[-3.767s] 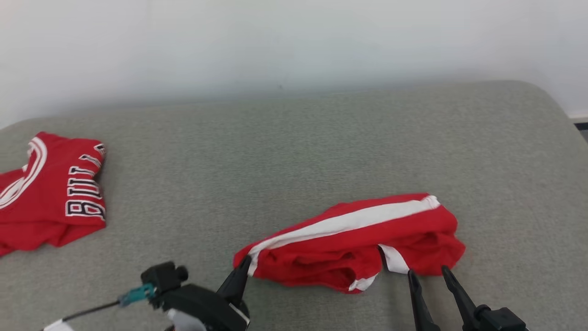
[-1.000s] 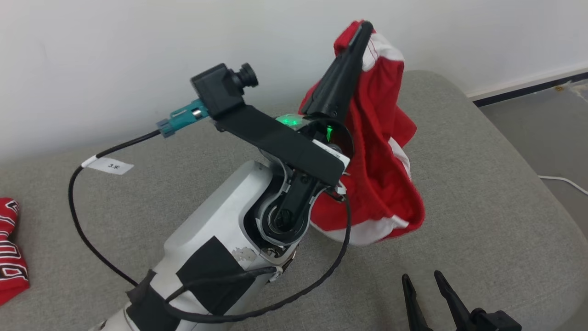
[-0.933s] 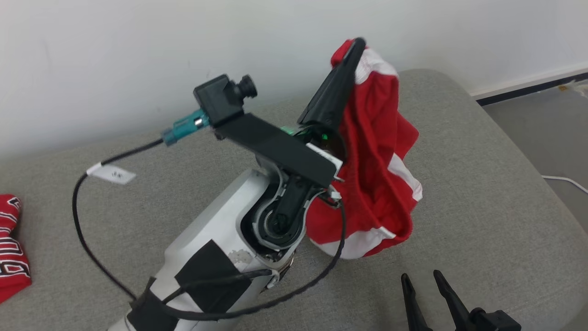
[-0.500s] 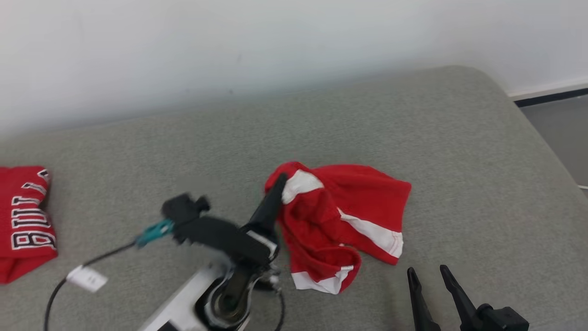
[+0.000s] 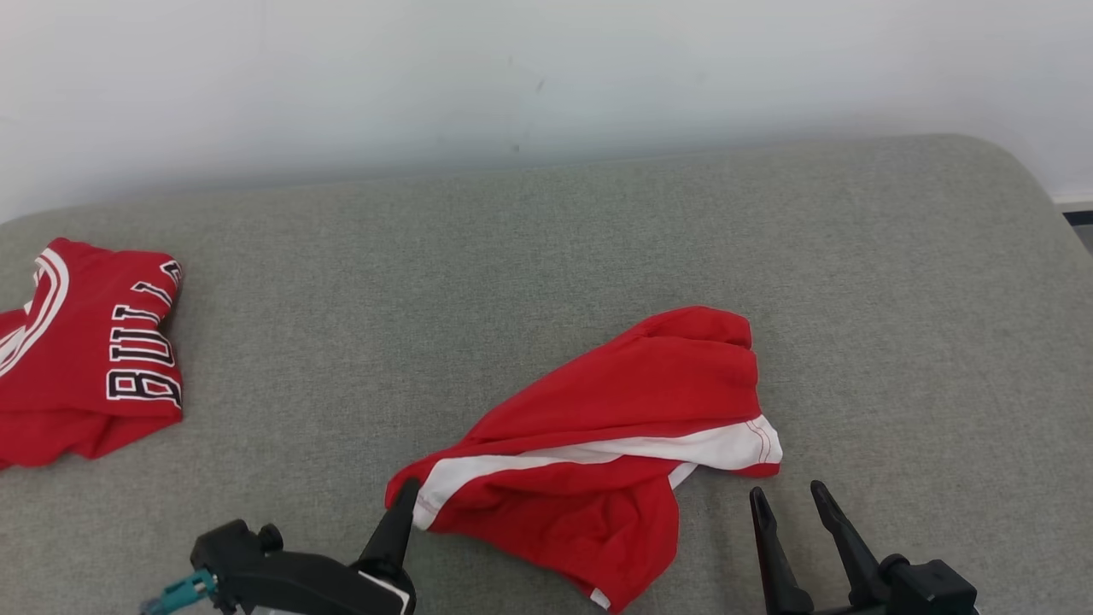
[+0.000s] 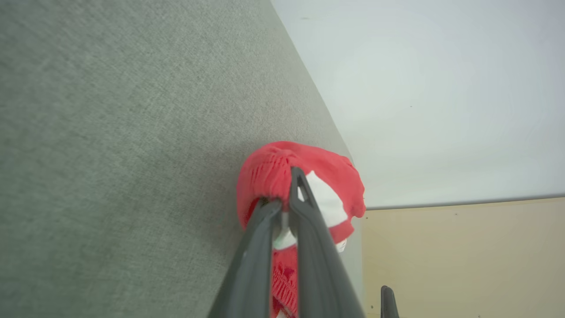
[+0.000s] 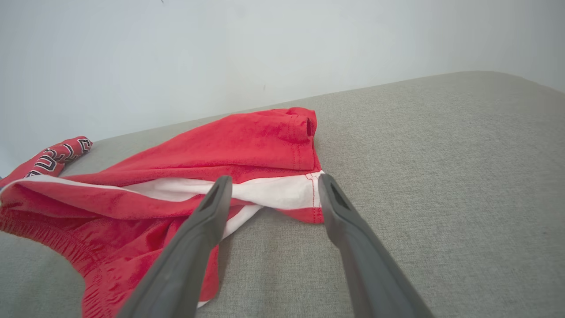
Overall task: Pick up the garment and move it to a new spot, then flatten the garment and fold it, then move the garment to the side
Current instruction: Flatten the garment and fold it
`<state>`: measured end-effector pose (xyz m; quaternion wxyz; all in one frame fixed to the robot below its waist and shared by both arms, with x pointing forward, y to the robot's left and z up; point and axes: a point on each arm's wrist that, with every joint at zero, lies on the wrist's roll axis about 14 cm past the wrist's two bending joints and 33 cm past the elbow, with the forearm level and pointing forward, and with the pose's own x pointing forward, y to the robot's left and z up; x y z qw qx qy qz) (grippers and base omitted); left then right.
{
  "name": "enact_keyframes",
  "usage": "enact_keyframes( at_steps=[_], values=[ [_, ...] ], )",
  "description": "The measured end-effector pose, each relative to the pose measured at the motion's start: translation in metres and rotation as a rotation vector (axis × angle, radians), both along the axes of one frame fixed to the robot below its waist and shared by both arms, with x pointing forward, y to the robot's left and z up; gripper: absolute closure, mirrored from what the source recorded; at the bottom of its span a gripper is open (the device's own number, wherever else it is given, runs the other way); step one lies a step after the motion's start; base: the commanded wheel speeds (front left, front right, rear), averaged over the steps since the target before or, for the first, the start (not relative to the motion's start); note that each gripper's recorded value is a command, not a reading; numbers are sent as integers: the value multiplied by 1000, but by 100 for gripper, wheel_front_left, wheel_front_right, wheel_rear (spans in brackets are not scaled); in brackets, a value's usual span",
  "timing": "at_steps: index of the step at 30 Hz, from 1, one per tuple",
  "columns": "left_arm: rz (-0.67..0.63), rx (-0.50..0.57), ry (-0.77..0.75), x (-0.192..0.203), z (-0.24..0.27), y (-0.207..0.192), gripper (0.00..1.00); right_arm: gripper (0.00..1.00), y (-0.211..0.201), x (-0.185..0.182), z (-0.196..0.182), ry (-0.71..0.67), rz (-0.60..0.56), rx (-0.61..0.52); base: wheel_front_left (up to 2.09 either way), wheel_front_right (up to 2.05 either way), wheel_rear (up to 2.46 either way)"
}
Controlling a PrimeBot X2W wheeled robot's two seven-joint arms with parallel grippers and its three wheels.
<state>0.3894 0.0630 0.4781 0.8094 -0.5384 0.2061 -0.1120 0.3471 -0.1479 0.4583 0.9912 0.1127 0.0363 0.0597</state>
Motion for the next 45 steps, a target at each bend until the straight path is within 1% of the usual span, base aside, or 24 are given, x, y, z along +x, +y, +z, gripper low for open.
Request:
enact_keyframes(
  at_steps=[4, 6, 9, 13, 15, 17, 18, 19, 20, 23, 26, 31, 34, 35, 36, 37, 41, 45],
  values=[
    [6, 102, 35, -3, -25, 8, 100, 0, 4, 2, 0, 0, 13, 0, 0, 0, 0],
    [-2, 147, 27, -1, -31, 6, 100, 0, 4, 2, 0, -1, 14, -1, 0, 0, 0],
    [-16, 129, 10, 2, -27, -5, 100, 0, 0, 0, -2, 8, 0, -5, 0, 0, 0],
    [-22, 127, -2, 3, -26, -10, 100, 0, -13, -2, -15, 91, -24, -34, 0, 0, 0],
    [-25, 125, -9, 4, -25, -13, 100, 0, -17, 3, -18, 135, -23, -53, 0, 0, 0],
    [-29, 127, -15, 3, -24, -16, 100, 0, -21, 11, -14, 141, -21, -87, 0, 0, 0],
    [-32, 136, -18, 2, -24, -16, 97, 0, -22, 15, -10, 136, -22, -96, 0, 0, 0],
    [-28, 149, -16, 2, -25, -14, 51, 0, -22, 18, -5, 124, -20, -100, 0, 0, 0],
    [-17, 165, -12, 3, -27, -10, 0, 0, -22, 21, -2, 116, -20, -101, 0, 0, 0],
    [27, 281, -8, 5, -37, 12, 0, 0, -22, 24, 3, 102, -18, -100, 0, 0, 0],
    [118, 388, -43, 13, -35, 49, 0, 0, -20, 23, 4, 99, -16, -93, 0, 0, 0],
    [209, 509, -101, 2, -34, 87, 0, 0, -19, 21, 1, 118, -12, -92, 0, 0, 0],
    [239, 562, -166, -4, -24, 98, 0, 0, -20, 22, -1, 139, -9, -95, 0, 0, 0],
    [239, 562, -166, -4, -24, 98, 0, 0, -20, 22, -1, 139, -9, -95, 0, 0, 0],
    [260, 588, -214, -8, -15, 103, 0, 0, -20, 22, -5, 169, -4, -101, 0, 0, 0],
    [260, 588, -214, -8, -15, 103, 0, 0, -20, 22, -5, 169, -4, -101, 0, 0, 0],
    [272, 670, -322, -18, 4, 104, 0, 0, -15, 26, -11, 233, 24, -116, 0, 0, 0],
    [276, 714, -387, -29, 13, 99, 0, 0, -14, 35, -17, 301, 51, -133, 0, 0, 0]
  ],
)
